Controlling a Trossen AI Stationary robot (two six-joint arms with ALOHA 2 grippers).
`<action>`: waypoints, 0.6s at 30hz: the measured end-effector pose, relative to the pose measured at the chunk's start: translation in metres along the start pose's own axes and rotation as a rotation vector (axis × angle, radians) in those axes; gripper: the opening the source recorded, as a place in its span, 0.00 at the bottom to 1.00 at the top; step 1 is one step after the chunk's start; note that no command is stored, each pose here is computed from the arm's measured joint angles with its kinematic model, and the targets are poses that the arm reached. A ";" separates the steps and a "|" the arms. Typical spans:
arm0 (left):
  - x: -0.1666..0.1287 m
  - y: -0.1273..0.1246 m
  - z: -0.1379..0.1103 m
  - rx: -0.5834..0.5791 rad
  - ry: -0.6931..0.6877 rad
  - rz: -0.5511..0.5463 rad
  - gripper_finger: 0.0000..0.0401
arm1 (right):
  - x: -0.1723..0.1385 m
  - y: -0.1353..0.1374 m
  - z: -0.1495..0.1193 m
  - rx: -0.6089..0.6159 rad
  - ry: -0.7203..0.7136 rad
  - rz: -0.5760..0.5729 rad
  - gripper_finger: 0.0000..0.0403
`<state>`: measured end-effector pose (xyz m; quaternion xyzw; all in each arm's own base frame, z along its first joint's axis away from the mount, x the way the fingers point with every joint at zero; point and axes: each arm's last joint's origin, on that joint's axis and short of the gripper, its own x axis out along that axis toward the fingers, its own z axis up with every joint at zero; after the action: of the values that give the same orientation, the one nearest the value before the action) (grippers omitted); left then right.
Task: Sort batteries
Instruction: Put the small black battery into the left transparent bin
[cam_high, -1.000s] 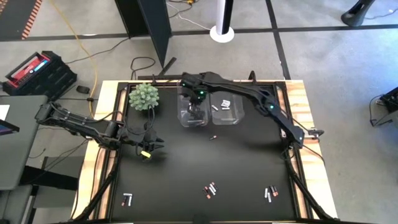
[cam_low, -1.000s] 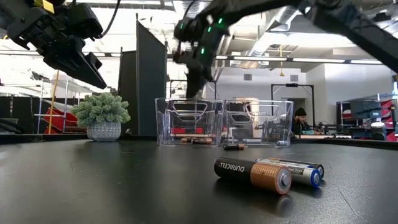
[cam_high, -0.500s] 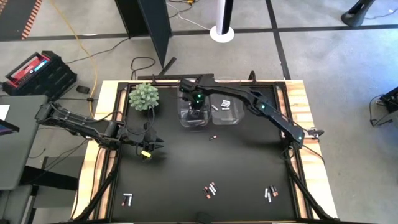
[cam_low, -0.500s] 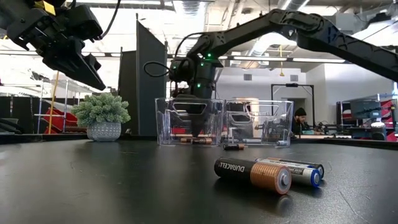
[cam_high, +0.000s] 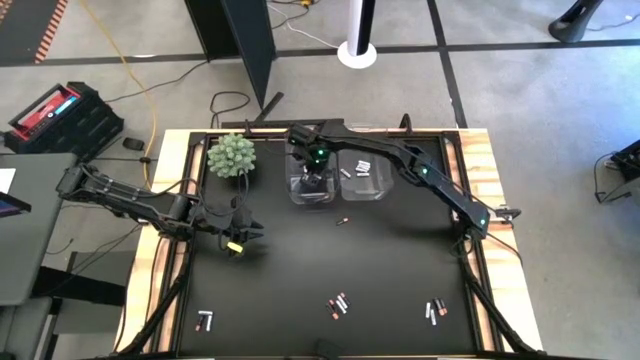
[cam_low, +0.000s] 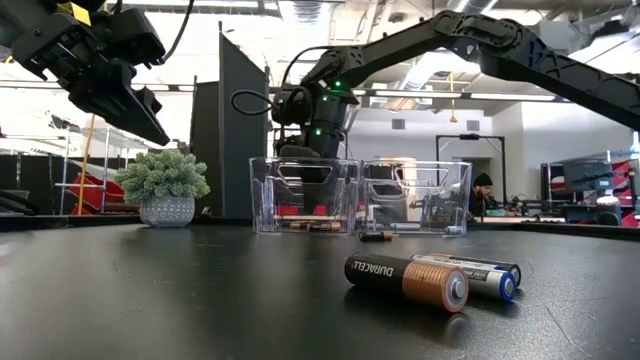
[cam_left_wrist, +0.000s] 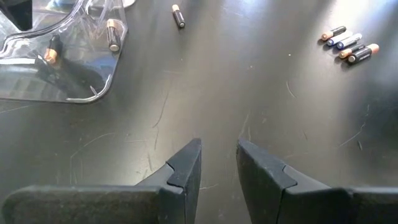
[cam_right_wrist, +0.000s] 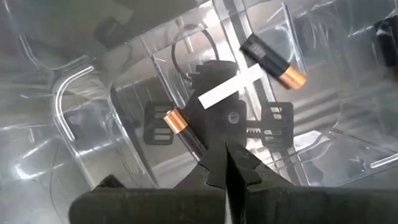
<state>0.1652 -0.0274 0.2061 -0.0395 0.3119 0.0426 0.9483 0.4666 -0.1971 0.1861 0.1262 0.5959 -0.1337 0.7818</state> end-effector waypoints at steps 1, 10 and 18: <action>0.000 0.000 0.000 0.000 0.000 0.000 0.24 | 0.000 0.000 0.000 0.000 0.000 0.000 0.03; 0.000 0.000 0.000 -0.001 -0.001 -0.001 0.24 | 0.000 0.000 -0.001 0.000 0.010 0.000 0.03; 0.000 0.000 0.000 -0.005 0.000 -0.001 0.24 | -0.019 -0.004 -0.001 0.056 -0.018 -0.003 0.09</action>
<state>0.1652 -0.0274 0.2062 -0.0418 0.3117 0.0430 0.9483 0.4597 -0.1995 0.2039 0.1460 0.5849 -0.1524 0.7832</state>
